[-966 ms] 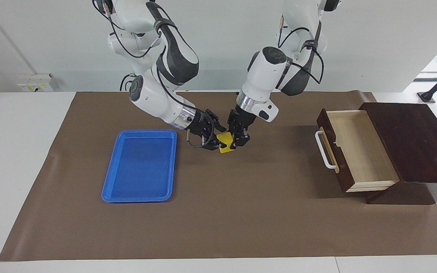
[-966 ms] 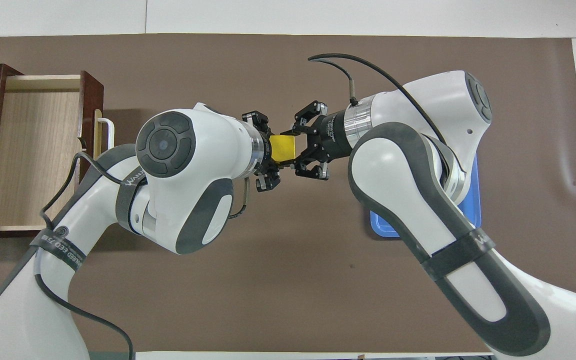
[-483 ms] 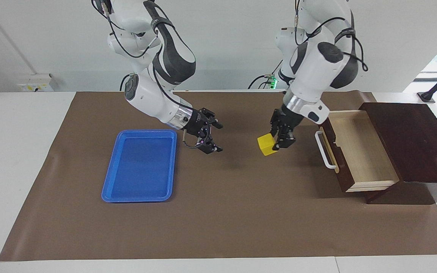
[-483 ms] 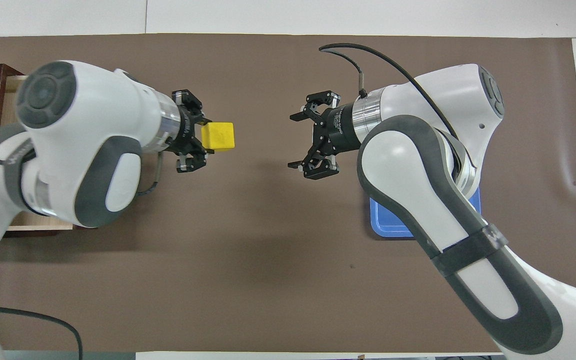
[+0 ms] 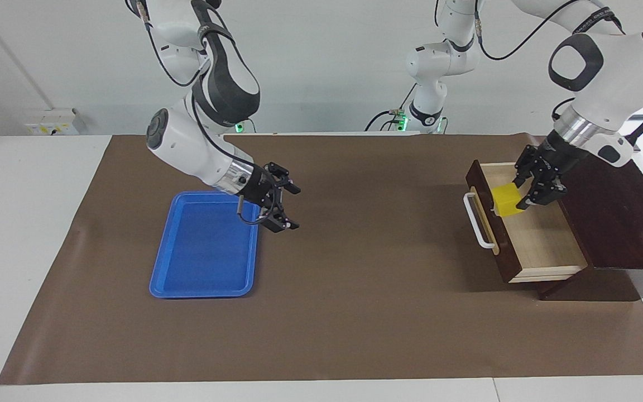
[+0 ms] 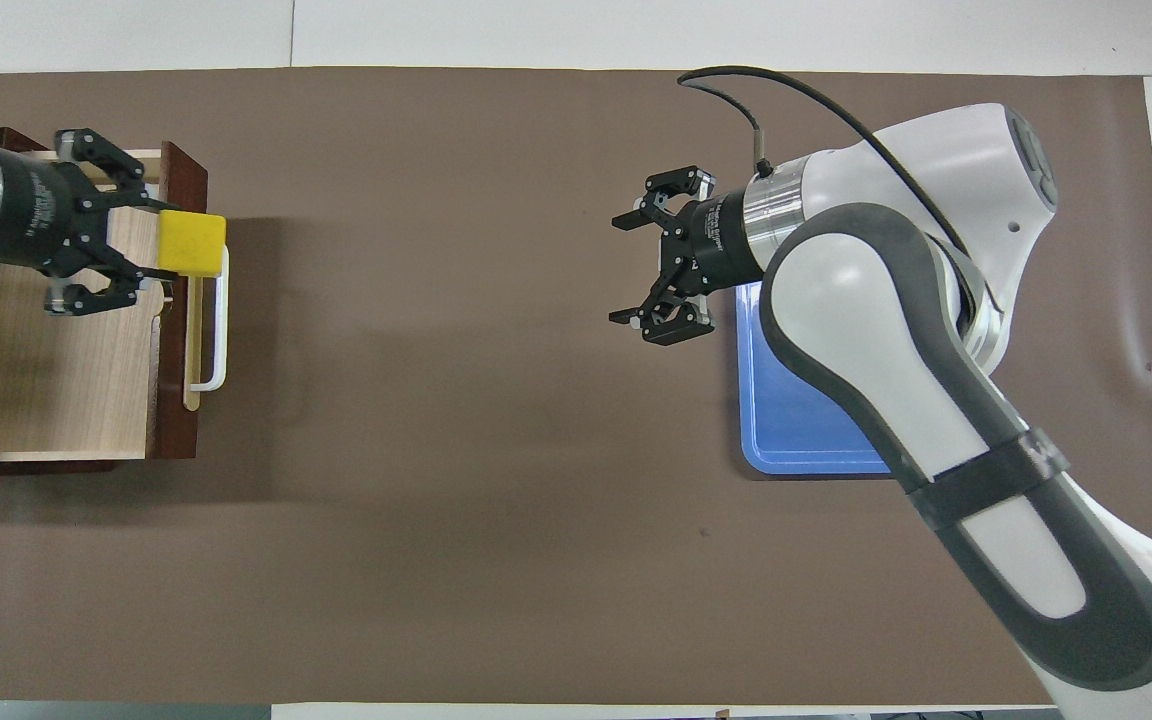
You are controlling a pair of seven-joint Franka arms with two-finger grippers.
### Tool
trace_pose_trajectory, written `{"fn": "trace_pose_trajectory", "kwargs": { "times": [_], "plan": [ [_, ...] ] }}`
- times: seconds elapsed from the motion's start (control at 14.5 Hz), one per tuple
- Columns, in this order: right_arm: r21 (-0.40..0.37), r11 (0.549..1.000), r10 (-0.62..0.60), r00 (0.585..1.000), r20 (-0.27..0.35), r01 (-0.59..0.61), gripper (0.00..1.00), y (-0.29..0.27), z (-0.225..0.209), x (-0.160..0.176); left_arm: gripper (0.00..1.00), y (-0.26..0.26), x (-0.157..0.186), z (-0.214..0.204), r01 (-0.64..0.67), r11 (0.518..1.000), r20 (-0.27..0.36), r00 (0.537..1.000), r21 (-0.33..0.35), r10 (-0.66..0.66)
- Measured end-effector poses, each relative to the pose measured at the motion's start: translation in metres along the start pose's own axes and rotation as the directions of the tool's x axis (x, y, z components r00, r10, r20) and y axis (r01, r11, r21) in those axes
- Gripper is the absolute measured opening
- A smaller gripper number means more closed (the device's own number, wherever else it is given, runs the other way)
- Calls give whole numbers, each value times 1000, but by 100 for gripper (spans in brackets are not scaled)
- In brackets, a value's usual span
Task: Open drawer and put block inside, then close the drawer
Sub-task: 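Move the block into the drawer with the left gripper while the right gripper withdraws, then release the block in the drawer and push the drawer shut with the left gripper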
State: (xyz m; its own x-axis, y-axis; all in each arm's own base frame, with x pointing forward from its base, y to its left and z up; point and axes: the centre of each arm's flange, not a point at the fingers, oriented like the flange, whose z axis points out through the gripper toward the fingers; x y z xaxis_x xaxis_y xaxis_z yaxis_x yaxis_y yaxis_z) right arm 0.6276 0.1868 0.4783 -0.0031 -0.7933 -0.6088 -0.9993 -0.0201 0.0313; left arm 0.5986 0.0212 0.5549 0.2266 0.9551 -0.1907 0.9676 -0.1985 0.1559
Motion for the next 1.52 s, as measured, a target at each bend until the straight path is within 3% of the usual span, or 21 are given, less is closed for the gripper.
{"fn": "trace_pose_trajectory", "kwargs": {
  "times": [0.21,0.34,0.55,0.62,0.76,0.83,0.9,1.03,1.17,1.38,1.52],
  "plan": [
    [-83,975,-210,976,-62,205,100,1,-44,34,56,-18,52,13,-60,998,-16,998,15,60],
    [-173,907,-405,908,-105,384,100,9,-64,50,56,-29,67,40,-60,998,-20,998,21,61],
    [-291,747,-648,751,-123,597,100,23,-93,62,56,-37,67,70,-58,998,-21,998,32,59],
    [-327,682,-716,687,-120,654,100,27,-103,67,62,-37,66,71,-62,998,-21,998,32,62],
    [-392,539,-830,550,-94,746,100,34,-126,81,83,-34,61,66,-95,995,-46,994,42,97],
    [-424,457,-878,472,-77,782,100,37,-139,89,96,-28,48,62,-125,991,-61,990,56,128],
    [-457,375,-918,393,-59,807,100,41,-152,96,100,-18,28,57,-135,988,-68,988,70,140],
    [-523,204,-972,233,-11,828,100,52,-177,100,100,7,-21,43,-106,991,-102,988,76,114],
    [-569,65,-994,101,32,820,100,68,-200,94,100,20,-75,57,-88,991,-152,983,99,103],
    [-605,-71,-996,-28,81,793,100,97,-227,87,100,18,-105,104,-28,991,-230,971,133,58],
    [-613,-94,-995,-58,79,784,100,102,-234,89,100,13,-90,128,14,992,-280,960,126,22]
  ]
}}
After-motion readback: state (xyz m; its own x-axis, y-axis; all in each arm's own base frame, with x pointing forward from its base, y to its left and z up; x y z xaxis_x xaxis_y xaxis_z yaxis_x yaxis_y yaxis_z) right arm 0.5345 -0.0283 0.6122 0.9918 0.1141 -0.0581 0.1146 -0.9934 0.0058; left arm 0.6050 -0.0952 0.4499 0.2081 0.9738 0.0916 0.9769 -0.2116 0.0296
